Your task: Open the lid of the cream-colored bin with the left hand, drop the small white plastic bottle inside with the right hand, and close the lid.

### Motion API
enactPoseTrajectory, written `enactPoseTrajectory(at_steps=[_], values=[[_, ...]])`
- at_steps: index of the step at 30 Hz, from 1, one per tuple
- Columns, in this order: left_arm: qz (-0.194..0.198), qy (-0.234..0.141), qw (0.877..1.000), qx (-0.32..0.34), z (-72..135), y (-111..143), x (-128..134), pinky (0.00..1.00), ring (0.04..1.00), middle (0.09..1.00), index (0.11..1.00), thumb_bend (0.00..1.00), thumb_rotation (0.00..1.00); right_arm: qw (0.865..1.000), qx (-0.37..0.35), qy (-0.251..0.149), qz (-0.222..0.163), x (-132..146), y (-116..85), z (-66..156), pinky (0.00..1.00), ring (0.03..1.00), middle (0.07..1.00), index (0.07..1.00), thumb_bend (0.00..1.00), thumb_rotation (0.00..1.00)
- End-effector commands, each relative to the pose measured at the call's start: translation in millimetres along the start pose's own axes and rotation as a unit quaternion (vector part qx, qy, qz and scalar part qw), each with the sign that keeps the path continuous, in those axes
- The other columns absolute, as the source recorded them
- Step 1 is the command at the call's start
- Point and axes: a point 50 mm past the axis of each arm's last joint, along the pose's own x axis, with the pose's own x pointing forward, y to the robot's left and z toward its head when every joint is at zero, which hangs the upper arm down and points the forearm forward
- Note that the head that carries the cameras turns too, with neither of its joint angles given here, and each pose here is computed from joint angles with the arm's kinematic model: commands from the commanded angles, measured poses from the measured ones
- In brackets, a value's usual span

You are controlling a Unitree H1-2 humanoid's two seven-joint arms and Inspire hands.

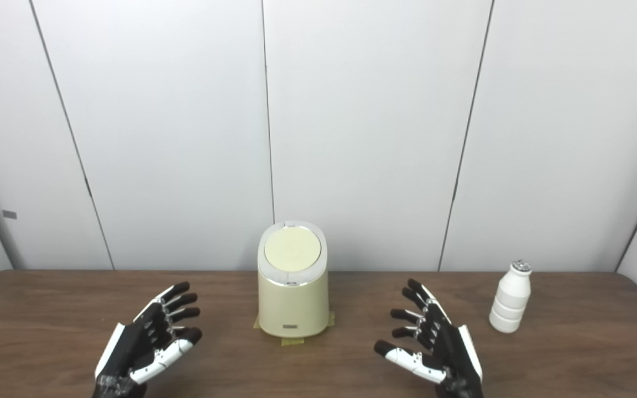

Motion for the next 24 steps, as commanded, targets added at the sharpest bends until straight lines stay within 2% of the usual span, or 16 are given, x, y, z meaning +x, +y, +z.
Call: enactPoseTrajectory(at_steps=[1, 18, 22, 24], values=[[-0.005, -0.038, 0.999, 0.009, 15.4, 0.9, 15.3, 0.62, 0.776, 0.829, 0.887, 0.71, 0.26, 0.999, -0.003, -0.036, 0.004, 10.8, -1.3, 14.0, 0.57, 0.735, 0.882, 0.887, 0.85, 0.24], [0.000, -0.038, 0.999, 0.008, 16.5, 0.3, 15.8, 0.62, 0.771, 0.823, 0.878, 0.71, 0.25, 0.999, -0.005, -0.035, 0.005, 10.6, -2.2, 12.5, 0.57, 0.726, 0.879, 0.888, 0.85, 0.24], [0.007, -0.049, 0.999, 0.004, 20.0, -4.2, 18.5, 0.63, 0.773, 0.822, 0.875, 0.71, 0.25, 0.999, -0.008, -0.033, 0.004, 10.2, -2.5, 13.8, 0.57, 0.724, 0.873, 0.882, 0.85, 0.24], [0.017, -0.060, 0.998, 0.001, 24.7, -7.6, 22.3, 0.66, 0.789, 0.833, 0.877, 0.71, 0.25, 1.000, -0.010, -0.029, 0.003, 10.4, -3.7, 12.6, 0.57, 0.726, 0.874, 0.884, 0.84, 0.24]])
